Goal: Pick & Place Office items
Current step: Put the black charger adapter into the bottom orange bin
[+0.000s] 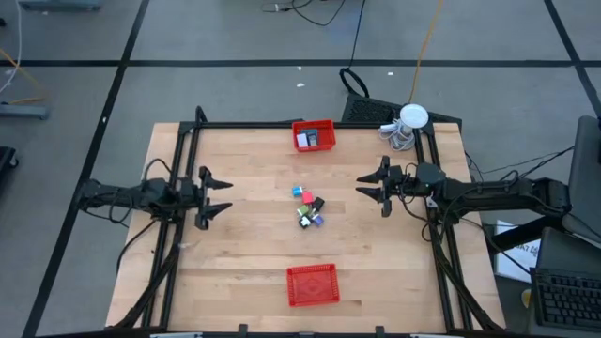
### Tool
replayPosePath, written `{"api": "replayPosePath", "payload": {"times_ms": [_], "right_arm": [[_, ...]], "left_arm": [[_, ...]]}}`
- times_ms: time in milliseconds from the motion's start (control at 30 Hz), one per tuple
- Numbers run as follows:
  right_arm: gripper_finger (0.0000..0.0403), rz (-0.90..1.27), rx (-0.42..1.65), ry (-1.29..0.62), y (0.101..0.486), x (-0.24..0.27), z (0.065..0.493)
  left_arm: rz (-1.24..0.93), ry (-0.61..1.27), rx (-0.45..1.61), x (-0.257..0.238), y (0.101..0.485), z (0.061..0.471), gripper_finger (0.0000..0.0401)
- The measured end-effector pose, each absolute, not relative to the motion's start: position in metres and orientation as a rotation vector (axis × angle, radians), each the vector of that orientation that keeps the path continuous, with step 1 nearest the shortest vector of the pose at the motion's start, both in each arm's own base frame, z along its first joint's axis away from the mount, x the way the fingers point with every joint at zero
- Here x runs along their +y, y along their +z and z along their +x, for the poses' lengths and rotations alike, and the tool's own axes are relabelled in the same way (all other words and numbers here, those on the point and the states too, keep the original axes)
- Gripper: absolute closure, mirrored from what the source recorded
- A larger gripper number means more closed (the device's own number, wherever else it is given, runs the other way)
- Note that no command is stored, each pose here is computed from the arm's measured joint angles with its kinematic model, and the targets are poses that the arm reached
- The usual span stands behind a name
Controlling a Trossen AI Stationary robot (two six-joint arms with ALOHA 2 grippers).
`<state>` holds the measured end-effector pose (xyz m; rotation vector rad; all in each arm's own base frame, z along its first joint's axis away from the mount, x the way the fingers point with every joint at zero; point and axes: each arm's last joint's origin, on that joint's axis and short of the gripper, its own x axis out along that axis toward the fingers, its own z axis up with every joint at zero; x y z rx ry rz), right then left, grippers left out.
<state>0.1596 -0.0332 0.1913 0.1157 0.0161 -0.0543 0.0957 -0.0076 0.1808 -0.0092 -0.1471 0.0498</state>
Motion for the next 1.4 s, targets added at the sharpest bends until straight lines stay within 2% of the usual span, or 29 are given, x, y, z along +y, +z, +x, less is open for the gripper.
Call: {"api": "replayPosePath", "payload": {"times_ms": [300,600,833,1000,1133,1267,1400], "right_arm": [[0.0273,0.12,0.059,0.028,0.176,-0.02,0.179],[0.0266,0.073,0.165,-0.126,0.155,-0.011,0.218],[0.0208,0.054,0.281,-0.104,0.141,-0.004,0.26],[0.0146,0.021,0.458,-0.217,0.126,-0.004,0.28],[0.0105,0.05,0.489,-0.25,0.121,-0.005,0.292],[0.0085,0.055,0.501,-0.248,0.117,-0.004,0.299],[0.0081,0.082,0.522,-0.209,0.111,-0.003,0.303]], "left_arm": [[0.037,0.053,-0.109,-0.008,0.178,0.096,0.0128],[0.051,0.053,-0.106,-0.008,0.178,0.096,0.0127],[0.054,0.053,-0.106,-0.008,0.178,0.096,0.0127],[0.053,0.053,-0.106,-0.008,0.178,0.096,0.0127],[0.054,0.053,-0.107,-0.008,0.178,0.096,0.0127],[0.055,0.053,-0.109,-0.008,0.178,0.096,0.0127],[0.054,0.053,-0.109,-0.008,0.178,0.096,0.0127]]}}
